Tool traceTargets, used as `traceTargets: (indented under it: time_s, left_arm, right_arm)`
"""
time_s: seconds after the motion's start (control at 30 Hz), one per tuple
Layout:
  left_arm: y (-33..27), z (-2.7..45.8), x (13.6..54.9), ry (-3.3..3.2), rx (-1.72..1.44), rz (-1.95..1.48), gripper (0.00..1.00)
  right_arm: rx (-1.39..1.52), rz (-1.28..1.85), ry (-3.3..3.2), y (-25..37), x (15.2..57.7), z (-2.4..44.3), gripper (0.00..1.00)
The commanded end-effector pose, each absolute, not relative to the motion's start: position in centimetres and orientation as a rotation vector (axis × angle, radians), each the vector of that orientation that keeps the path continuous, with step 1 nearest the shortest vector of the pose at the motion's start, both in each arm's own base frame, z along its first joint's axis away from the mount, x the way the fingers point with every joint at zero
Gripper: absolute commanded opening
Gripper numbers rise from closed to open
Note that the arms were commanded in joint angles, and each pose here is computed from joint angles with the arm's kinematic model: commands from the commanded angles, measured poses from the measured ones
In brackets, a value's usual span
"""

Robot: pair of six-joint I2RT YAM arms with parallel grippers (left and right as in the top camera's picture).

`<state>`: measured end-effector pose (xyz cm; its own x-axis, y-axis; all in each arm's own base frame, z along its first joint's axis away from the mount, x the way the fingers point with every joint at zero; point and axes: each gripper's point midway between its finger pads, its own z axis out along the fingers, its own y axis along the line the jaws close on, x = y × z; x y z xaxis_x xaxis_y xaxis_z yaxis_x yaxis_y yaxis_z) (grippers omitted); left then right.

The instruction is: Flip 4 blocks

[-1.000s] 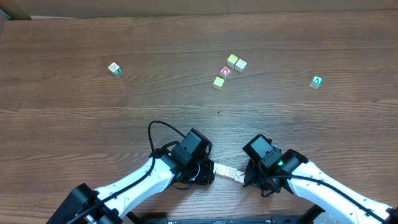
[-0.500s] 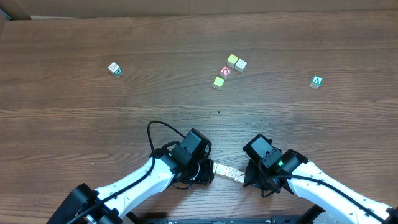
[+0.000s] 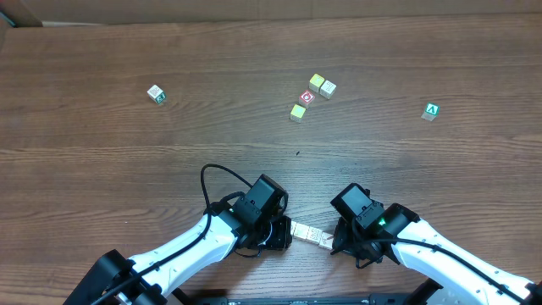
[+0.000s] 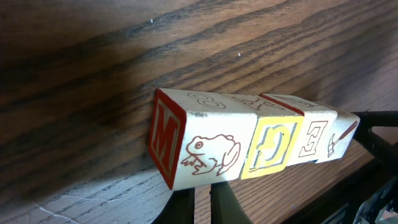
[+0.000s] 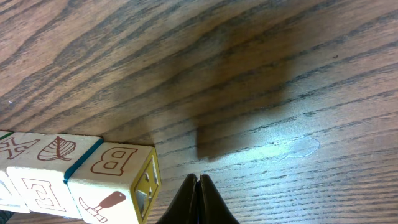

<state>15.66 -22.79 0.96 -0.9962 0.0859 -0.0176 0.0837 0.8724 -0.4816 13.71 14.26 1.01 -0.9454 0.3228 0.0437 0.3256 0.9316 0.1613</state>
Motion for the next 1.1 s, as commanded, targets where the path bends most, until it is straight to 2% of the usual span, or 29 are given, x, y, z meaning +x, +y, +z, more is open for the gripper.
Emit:
traceTargets:
  time_s: [0.0, 0.43, 0.87, 1.07]
  left_arm:
    - [-22.7, 0.6, 15.1, -3.012, -0.123, 0.763, 0.04]
    - [-21.6, 3.4, 14.0, -3.038, -0.275, 0.788, 0.05]
    - [-19.2, 3.5, 14.2, -3.127, -0.256, 0.636, 0.04]
    - [-19.0, 3.4, 14.5, -3.149, -0.238, 0.610, 0.04]
  right_arm:
    - [-0.540, -0.265, -3.070, 14.2, 13.9, 1.1, 0.04]
    - [-0.533, -0.272, -3.035, 14.4, 13.2, 1.1, 0.04]
    - [-0.446, -0.457, -3.019, 16.2, 12.6, 3.0, 0.04]
    - [-0.318, -0.593, -2.975, 18.4, 10.9, 4.3, 0.04]
